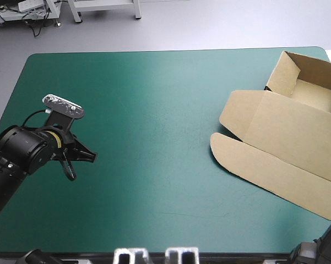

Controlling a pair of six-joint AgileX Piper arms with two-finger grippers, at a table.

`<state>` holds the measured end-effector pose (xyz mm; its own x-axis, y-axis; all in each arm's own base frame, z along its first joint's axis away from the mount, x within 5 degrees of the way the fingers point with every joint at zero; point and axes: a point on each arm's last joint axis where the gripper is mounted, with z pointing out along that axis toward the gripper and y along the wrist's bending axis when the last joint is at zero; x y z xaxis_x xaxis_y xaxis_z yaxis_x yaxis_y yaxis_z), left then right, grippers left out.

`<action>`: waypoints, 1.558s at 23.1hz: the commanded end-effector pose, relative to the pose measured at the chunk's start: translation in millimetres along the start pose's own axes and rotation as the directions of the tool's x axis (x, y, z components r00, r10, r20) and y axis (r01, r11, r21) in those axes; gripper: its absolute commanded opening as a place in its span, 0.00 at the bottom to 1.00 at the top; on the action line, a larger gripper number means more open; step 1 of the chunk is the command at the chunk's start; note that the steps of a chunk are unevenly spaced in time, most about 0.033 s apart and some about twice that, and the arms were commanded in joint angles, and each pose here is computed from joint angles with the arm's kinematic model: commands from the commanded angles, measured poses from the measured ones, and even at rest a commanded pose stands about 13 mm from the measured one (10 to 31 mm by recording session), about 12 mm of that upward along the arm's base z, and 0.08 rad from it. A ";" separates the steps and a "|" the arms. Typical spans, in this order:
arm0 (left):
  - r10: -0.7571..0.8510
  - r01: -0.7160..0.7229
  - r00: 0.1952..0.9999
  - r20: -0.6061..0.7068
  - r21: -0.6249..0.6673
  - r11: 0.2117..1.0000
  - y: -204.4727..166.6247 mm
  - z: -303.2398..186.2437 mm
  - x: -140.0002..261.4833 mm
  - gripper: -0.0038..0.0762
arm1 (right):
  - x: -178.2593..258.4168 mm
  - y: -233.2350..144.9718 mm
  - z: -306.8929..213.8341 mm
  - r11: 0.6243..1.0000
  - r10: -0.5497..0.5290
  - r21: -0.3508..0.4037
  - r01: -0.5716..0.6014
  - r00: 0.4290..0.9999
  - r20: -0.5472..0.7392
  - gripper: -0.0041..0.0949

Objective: Fold the box

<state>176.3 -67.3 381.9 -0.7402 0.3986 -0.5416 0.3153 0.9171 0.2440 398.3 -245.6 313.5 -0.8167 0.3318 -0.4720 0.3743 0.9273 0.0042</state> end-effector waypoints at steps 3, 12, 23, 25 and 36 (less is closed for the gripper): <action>-0.010 0.011 0.996 0.084 -0.012 1.000 4.4 -11.4 -5.6 0.04 | -4.6 -0.4 -39.6 1.000 -0.012 0.016 0.011 0.997 0.075 0.96; -0.009 0.010 0.996 0.085 -0.016 1.000 4.8 -11.4 -5.7 0.04 | -3.5 13.8 -72.3 0.993 0.064 -0.104 -0.052 0.991 0.120 0.86; -0.015 0.015 0.993 0.118 0.003 1.000 3.1 -11.7 -8.7 0.04 | 32.3 113.7 -259.2 0.859 -0.045 -0.412 0.305 0.845 0.533 0.02; -0.025 0.022 0.993 0.113 0.024 0.999 1.2 -11.7 -8.3 0.04 | 45.6 146.1 -276.7 0.822 -0.129 -0.397 0.407 0.814 0.566 0.02; -0.026 0.023 1.000 0.018 0.128 0.992 -14.8 9.1 10.2 0.04 | 142.0 206.4 -276.6 0.724 -0.476 -0.283 0.629 0.752 0.456 0.02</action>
<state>171.7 -74.7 356.6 -0.7736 0.3858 -0.5027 0.3585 0.9206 0.1549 265.9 40.6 491.4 -0.5990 -0.2582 -0.7580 -0.3589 0.9328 -0.0341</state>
